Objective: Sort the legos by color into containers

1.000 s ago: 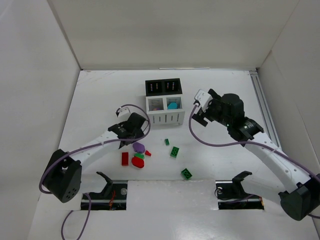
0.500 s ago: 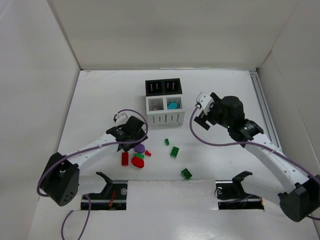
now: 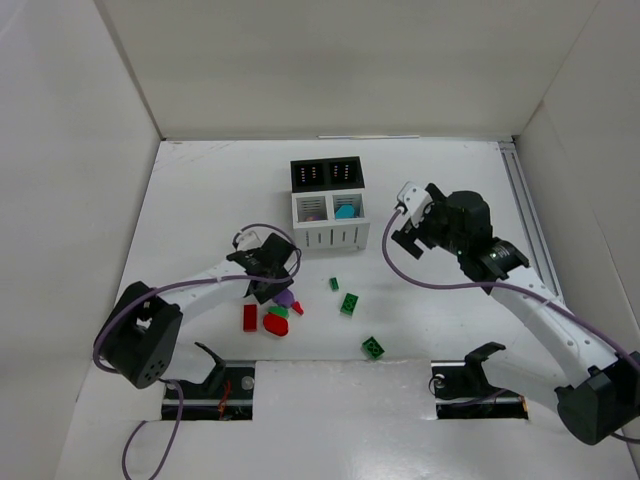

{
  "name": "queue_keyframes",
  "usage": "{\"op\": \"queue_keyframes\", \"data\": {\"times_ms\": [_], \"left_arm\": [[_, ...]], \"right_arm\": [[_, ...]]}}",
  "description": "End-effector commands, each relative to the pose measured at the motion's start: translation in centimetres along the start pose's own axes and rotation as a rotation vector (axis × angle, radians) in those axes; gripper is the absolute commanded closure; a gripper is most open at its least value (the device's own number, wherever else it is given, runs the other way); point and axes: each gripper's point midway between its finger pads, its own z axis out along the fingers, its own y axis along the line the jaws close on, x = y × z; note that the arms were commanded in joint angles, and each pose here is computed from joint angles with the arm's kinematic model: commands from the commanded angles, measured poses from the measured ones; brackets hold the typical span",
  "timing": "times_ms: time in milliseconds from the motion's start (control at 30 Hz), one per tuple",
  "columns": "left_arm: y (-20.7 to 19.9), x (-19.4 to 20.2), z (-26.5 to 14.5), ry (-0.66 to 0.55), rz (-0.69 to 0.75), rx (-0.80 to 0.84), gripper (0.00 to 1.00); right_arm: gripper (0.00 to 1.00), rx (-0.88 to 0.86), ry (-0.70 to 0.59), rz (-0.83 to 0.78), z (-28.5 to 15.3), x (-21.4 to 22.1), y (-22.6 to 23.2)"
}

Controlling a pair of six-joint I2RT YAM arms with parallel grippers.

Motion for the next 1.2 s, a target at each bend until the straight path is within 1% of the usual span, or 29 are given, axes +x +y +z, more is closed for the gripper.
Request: {"op": "queue_keyframes", "data": {"times_ms": [0, 33, 133, 200, 300, 333, 367, 433, 467, 500, 600, 667, 733, 767, 833, 900, 1000, 1067, 1100, 1133, 1167], "left_arm": [[-0.9, -0.3, -0.3, -0.017, 0.003, 0.023, 0.59], [-1.5, -0.6, -0.4, -0.023, -0.002, 0.039, 0.63], [-2.5, -1.3, -0.9, -0.042, -0.002, 0.061, 0.68], [-2.5, -1.7, -1.2, -0.053, 0.017, 0.051, 0.73], [-3.5, -3.4, -2.4, -0.103, 0.016, 0.060, 0.77], [-3.9, -4.1, -3.1, -0.125, 0.028, 0.072, 0.77], [-5.3, -5.1, -4.4, -0.155, 0.029, 0.114, 0.77], [-6.2, -7.0, -6.2, -0.222, 0.013, 0.138, 0.77], [-6.6, -7.9, -7.0, -0.250, 0.034, 0.154, 0.77], [-7.7, -9.2, -8.2, -0.291, 0.030, 0.179, 0.75], [-10.4, -11.7, -10.6, -0.358, 0.029, 0.249, 0.74], [-12.2, -12.5, -10.8, -0.378, 0.064, 0.266, 0.74], [-13.9, -13.9, -11.9, -0.408, 0.057, 0.280, 0.74], [-14.2, -14.3, -11.0, -0.407, 0.065, 0.257, 0.74], [-15.3, -15.2, -11.1, -0.420, 0.060, 0.267, 0.74], [-15.6, -15.8, -9.9, -0.411, 0.068, 0.257, 0.74], [-16.7, -16.0, -9.0, -0.408, 0.071, 0.252, 0.74], [-17.2, -16.3, -9.2, -0.414, 0.076, 0.257, 0.70], [-17.2, -16.0, -8.6, -0.399, 0.084, 0.253, 0.67], [-17.2, -16.0, -8.6, -0.399, 0.084, 0.253, 0.59], [-17.2, -16.0, -8.6, -0.399, 0.084, 0.253, 0.53]], "right_arm": [[0.05, 0.033, -0.034, 0.013, -0.5, -0.6, -0.6], [0.05, 0.033, -0.034, 0.013, -0.5, -0.6, -0.6], [0.05, 0.033, -0.034, 0.013, -0.5, -0.6, -0.6], [0.05, 0.041, -0.029, 0.014, -0.5, -0.5, -0.8], [0.05, 0.046, -0.037, 0.012, -0.7, -0.7, -0.9], [0.05, 0.046, -0.037, 0.012, -0.7, -0.7, -0.9], [0.05, 0.050, -0.045, 0.011, -1.0, -0.9, -1.0], [0.05, 0.058, -0.040, 0.015, -1.0, -0.7, -1.2], [0.05, 0.063, -0.048, 0.014, -1.2, -0.9, -1.3], [0.05, 0.063, -0.048, 0.014, -1.2, -0.9, -1.3], [0.05, 0.063, -0.048, 0.014, -1.1, -0.7, -1.2], [0.05, 0.063, -0.048, 0.014, -1.1, -0.7, -1.2], [0.05, 0.057, -0.039, 0.015, -0.9, -0.5, -1.1], [0.05, 0.057, -0.039, 0.015, -0.9, -0.5, -1.1], [0.05, 0.052, -0.032, 0.016, -0.6, -0.3, -1.0], [0.05, 0.059, -0.027, 0.020, -0.7, -0.1, -1.3], [0.05, 0.043, -0.038, 0.020, -0.6, -0.3, -1.0], [0.05, 0.022, -0.030, 0.022, -0.3, 0.1, -0.5], [0.05, 0.000, -0.032, 0.024, -0.1, 0.4, 0.1], [0.04, 0.000, -0.032, 0.024, -0.1, 0.4, 0.1], [0.04, -0.019, -0.031, 0.025, 0.0, 0.6, 0.5]]}}
